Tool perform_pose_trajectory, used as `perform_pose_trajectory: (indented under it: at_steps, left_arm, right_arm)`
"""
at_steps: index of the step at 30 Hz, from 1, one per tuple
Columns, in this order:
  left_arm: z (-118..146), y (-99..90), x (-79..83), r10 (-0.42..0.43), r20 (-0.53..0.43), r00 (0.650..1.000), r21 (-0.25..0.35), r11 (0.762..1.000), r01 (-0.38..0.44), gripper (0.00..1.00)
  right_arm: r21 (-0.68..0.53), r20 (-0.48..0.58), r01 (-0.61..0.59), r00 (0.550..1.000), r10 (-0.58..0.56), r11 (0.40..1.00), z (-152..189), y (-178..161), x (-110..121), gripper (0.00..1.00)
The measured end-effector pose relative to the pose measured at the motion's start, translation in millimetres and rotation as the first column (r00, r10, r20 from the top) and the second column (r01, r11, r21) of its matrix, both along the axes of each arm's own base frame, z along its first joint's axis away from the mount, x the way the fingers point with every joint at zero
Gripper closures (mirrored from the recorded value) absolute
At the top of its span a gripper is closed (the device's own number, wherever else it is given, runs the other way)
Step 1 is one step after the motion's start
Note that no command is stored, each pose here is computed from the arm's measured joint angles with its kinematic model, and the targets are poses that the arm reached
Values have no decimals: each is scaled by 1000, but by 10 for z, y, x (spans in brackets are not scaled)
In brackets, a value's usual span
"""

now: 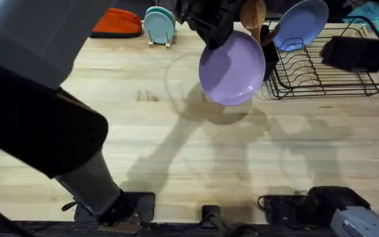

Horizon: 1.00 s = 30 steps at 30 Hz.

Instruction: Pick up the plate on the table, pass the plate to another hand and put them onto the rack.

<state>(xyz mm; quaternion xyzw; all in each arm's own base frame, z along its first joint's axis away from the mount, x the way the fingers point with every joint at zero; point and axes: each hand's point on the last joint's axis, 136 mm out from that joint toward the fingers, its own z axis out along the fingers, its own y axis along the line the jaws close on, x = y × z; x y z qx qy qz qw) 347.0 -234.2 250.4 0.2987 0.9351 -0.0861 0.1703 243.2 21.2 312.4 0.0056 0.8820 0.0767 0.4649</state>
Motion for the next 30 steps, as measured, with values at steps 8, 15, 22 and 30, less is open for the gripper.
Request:
perform_pose_trajectory:
  at_steps: [8,15,22,30]
  left_arm:
    - [2,2,-3,-10,2,1000,3,1000,10,959]
    - [2,1,-3,-10,2,1000,3,1000,10,959]
    - [2,2,-3,-10,2,1000,3,1000,10,959]
    - [3,2,-3,-10,2,1000,3,1000,10,959]
  right_arm:
    - [145,-112,-132,982,149,981,-180,327,-233,4]
    - [222,-147,-112,978,147,969,-207,392,-288,4]
    - [242,-152,-99,979,139,965,-205,400,-290,4]
    - [243,-158,-97,978,138,965,-216,399,-279,3]
